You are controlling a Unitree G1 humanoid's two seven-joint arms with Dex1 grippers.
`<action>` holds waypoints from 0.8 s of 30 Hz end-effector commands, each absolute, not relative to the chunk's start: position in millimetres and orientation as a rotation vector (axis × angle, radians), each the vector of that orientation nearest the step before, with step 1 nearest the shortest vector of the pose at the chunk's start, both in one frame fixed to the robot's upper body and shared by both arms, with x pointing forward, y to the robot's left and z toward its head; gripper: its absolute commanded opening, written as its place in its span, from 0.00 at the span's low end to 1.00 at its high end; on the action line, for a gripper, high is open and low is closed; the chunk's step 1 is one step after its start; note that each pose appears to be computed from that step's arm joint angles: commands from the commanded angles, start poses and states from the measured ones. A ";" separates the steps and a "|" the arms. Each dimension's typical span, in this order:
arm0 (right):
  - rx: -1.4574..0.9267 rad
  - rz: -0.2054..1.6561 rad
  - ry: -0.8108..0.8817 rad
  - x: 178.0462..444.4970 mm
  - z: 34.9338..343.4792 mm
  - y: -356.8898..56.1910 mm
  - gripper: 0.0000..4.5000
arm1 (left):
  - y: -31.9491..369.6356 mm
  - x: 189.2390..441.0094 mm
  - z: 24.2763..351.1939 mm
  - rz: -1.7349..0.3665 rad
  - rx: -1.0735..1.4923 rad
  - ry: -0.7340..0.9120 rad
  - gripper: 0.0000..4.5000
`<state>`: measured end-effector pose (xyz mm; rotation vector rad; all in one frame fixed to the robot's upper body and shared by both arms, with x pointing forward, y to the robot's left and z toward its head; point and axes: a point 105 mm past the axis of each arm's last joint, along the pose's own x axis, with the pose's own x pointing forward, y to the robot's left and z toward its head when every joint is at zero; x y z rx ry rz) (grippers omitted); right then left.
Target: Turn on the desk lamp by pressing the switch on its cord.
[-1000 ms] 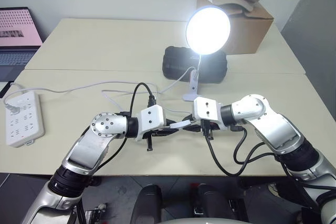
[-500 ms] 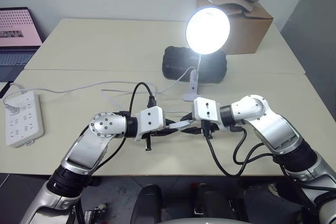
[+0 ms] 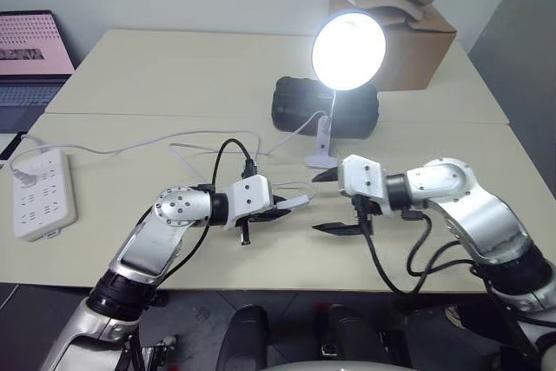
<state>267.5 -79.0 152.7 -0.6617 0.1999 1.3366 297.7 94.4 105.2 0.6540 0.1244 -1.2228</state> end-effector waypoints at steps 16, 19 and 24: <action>-0.593 1.160 0.213 250.6 152.0 -97.6 1.00 | 87.9 317.0 105.5 -1.245 0.657 0.065 0.60; -0.596 1.154 0.214 253.1 151.4 -100.1 1.00 | 98.4 314.1 114.6 -1.185 0.675 0.032 0.74; -0.600 1.145 0.199 257.8 152.6 -104.0 1.00 | 113.8 303.3 132.4 -1.107 0.642 0.009 0.89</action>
